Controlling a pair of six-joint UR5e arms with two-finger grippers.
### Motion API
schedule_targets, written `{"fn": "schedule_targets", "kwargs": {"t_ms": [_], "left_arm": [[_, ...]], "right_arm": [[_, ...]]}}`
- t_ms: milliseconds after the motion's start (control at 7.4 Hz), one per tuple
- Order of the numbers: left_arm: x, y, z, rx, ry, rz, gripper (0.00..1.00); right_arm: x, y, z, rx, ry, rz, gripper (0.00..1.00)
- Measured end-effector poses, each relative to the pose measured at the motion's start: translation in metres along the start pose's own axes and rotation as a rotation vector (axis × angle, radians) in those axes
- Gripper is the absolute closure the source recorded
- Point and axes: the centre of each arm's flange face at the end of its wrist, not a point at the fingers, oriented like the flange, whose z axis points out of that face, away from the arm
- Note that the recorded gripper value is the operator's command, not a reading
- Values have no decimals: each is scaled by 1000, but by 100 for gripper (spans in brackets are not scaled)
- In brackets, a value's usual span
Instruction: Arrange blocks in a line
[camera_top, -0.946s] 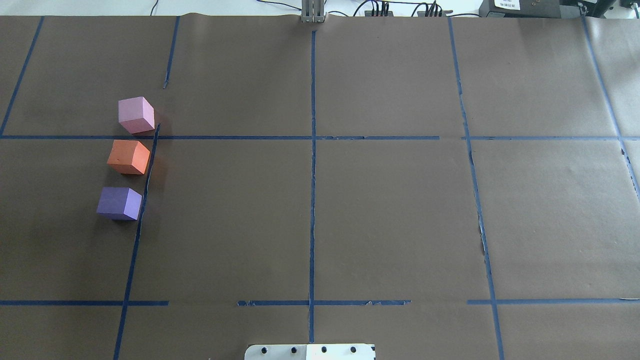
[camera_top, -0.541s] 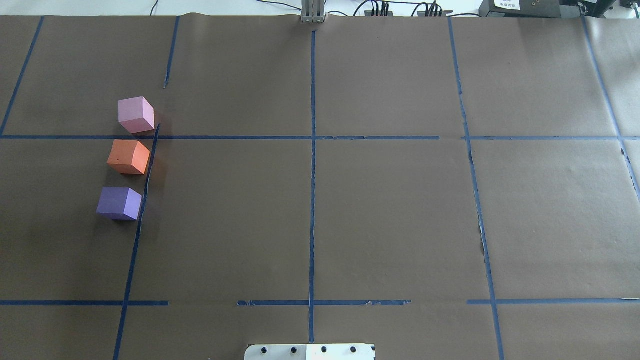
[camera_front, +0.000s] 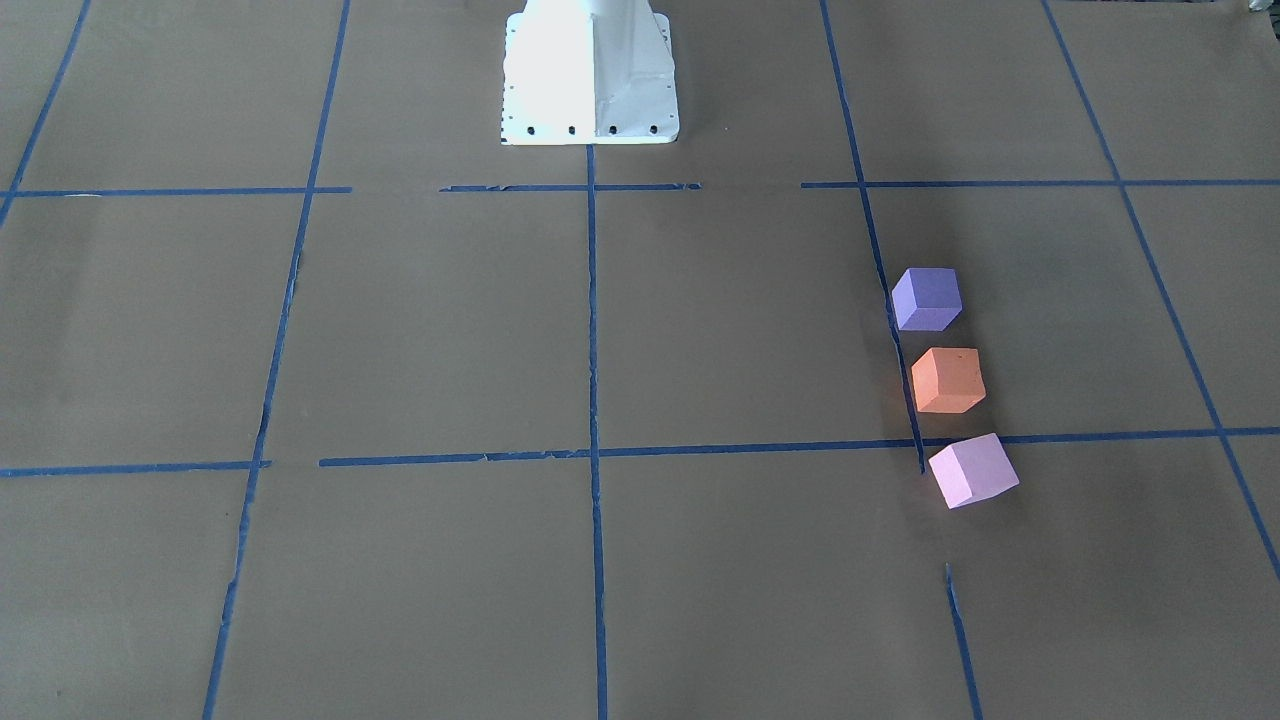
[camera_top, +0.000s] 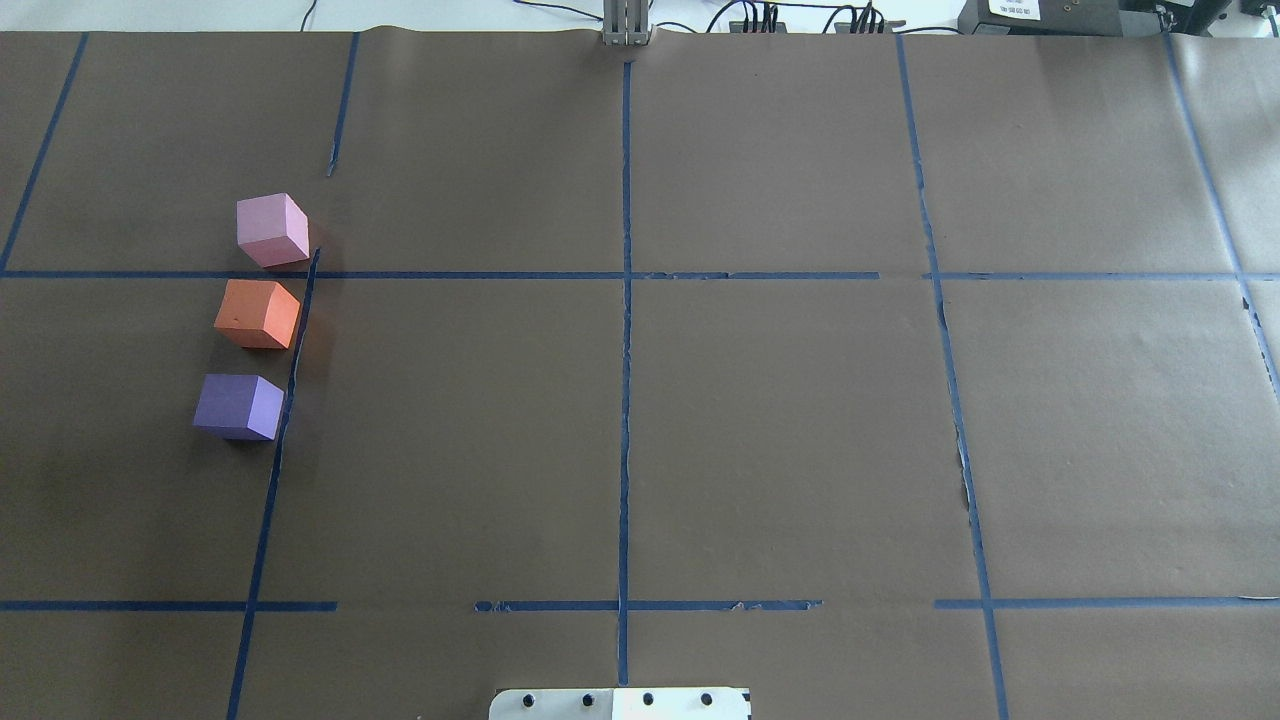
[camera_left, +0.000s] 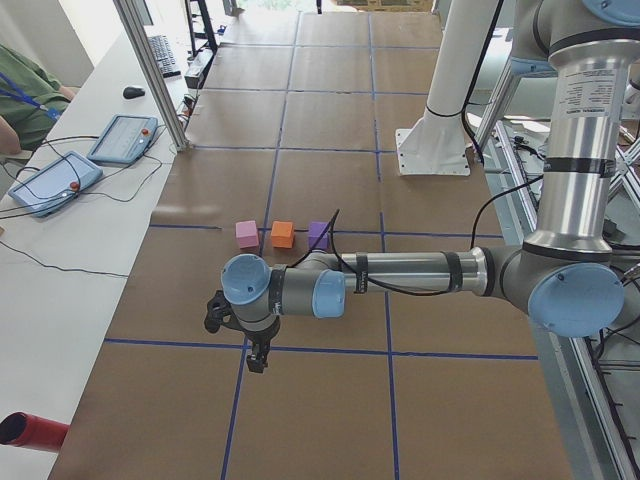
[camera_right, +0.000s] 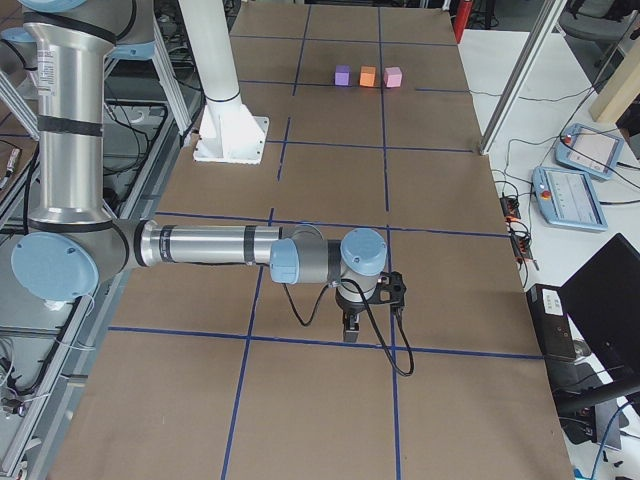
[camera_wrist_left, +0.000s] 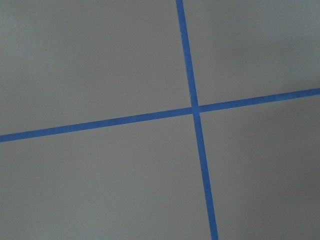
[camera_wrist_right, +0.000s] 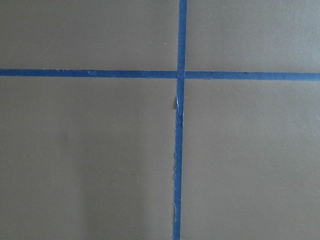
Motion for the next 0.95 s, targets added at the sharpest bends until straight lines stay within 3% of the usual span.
{"fn": "schedule_targets", "kwargs": {"t_ms": [946], "left_arm": [[1,16,1,2,0,2,0]], "right_arm": [[0,0,0,0,0,0,0]]}}
